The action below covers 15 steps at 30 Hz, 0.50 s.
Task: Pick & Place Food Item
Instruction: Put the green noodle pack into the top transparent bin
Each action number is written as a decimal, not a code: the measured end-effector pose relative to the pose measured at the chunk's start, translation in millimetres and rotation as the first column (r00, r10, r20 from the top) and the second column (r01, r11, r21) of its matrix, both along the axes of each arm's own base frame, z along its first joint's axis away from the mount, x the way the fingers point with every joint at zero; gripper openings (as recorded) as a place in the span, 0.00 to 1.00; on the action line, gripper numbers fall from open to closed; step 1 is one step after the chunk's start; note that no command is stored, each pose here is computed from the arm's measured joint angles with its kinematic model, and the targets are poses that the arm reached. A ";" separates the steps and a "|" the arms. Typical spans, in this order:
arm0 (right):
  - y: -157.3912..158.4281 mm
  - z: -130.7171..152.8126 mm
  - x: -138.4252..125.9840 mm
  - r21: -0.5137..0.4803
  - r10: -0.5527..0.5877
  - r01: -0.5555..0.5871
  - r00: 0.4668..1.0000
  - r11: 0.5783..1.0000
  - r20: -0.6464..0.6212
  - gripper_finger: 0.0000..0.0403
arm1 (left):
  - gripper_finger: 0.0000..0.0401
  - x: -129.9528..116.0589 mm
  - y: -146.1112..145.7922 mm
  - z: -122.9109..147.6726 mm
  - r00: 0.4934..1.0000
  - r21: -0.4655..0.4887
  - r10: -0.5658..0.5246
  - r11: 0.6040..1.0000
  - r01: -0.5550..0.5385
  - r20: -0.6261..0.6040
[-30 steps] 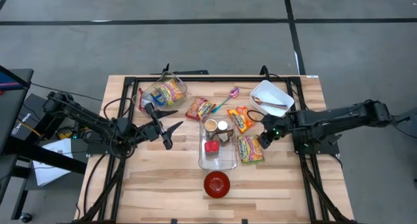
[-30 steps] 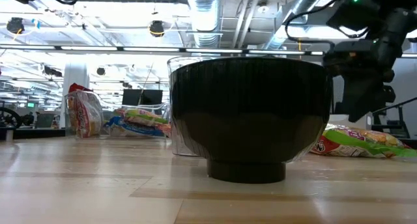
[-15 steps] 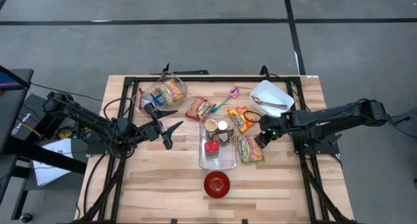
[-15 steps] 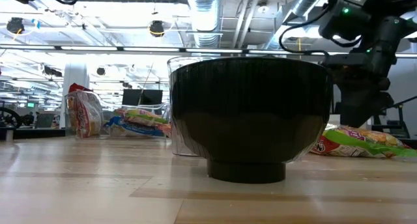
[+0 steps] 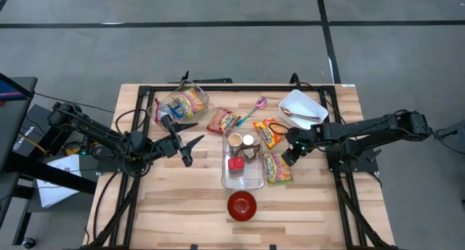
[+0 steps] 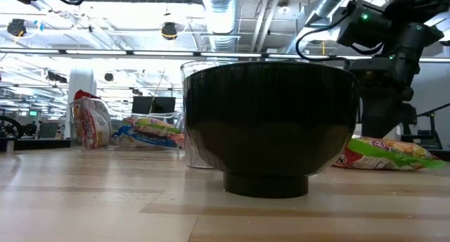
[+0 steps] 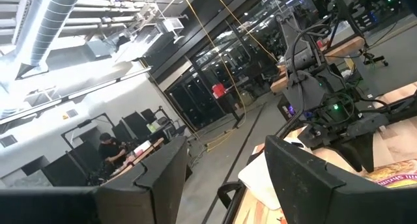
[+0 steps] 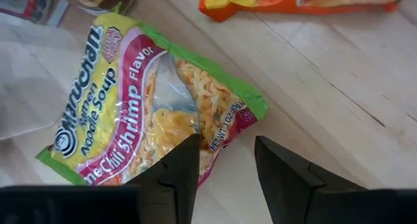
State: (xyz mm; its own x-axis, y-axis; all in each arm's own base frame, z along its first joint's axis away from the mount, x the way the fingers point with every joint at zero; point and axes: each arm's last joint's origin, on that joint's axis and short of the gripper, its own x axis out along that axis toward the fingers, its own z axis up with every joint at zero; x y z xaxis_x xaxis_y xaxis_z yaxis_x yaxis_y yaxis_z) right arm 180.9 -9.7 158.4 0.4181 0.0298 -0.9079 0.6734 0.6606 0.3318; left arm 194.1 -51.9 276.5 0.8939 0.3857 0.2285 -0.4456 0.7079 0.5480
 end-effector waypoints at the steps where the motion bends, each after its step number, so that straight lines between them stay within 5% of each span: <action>1: 0.4 0.2 0.5 -0.002 0.006 -0.006 1.000 1.000 0.005 0.34 | 0.50 0.0 0.0 0.0 1.000 0.000 0.000 1.000 0.000 0.000; 15: 3.1 0.9 3.1 -0.002 0.035 -0.035 0.999 0.999 0.030 0.33 | 0.50 0.1 0.0 0.0 1.000 0.000 -0.001 1.000 0.001 0.000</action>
